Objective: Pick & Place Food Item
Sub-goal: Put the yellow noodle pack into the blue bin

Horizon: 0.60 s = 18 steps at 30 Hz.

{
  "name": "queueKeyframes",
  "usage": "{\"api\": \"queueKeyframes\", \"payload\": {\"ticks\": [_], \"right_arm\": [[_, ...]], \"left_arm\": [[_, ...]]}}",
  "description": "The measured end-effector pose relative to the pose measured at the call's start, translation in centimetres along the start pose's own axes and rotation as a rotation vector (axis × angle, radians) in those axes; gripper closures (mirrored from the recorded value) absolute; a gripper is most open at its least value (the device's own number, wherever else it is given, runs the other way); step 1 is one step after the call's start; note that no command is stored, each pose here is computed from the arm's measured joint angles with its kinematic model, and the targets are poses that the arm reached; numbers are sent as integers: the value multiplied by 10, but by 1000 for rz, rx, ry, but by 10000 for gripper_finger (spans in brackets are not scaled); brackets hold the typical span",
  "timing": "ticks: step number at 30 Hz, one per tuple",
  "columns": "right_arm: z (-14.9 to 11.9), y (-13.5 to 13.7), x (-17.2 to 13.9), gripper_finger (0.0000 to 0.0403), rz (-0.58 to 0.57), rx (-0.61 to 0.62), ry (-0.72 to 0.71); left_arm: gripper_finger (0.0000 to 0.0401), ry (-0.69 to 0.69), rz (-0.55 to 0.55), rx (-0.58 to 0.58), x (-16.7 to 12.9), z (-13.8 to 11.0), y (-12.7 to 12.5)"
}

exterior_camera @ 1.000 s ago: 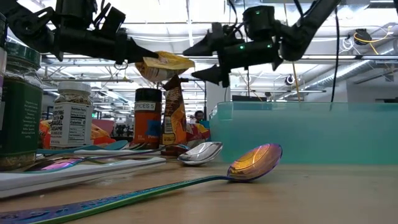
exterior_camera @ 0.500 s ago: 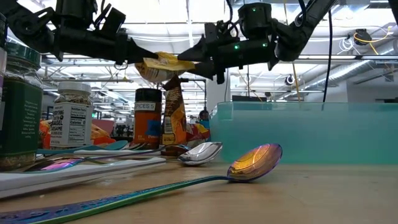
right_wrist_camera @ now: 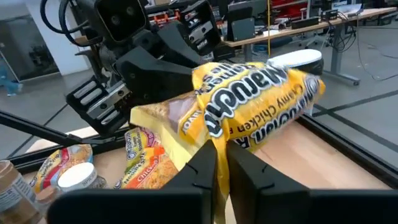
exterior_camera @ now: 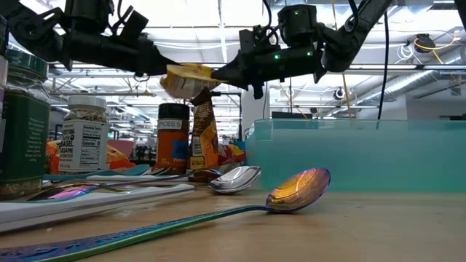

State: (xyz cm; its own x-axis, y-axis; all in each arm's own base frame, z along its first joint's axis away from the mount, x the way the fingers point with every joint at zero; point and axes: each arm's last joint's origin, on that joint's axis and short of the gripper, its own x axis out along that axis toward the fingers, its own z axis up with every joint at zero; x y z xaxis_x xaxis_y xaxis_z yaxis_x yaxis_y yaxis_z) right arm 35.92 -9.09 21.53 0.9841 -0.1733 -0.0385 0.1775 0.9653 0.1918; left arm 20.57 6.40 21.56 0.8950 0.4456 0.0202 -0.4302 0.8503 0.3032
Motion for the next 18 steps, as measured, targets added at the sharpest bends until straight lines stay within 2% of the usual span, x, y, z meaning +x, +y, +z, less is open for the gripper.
{"api": "queueKeyframes", "payload": {"ticks": [4, 9, 13, 18], "right_arm": [[12, -6, -7, 395, -25, -23, 8], [31, -20, -25, 395, -108, -42, 69], [42, -31, -45, 399, -245, -71, 146], [46, -39, -73, 398, -466, -153, 220]], "left_arm": [[276, 3, 68, -4, 0, 2, 1], [204, 20, 157, -9, -1, 2, 4], [167, 22, 157, -11, -1, 2, 4], [145, 30, 151, -15, -1, 1, 3]]}}
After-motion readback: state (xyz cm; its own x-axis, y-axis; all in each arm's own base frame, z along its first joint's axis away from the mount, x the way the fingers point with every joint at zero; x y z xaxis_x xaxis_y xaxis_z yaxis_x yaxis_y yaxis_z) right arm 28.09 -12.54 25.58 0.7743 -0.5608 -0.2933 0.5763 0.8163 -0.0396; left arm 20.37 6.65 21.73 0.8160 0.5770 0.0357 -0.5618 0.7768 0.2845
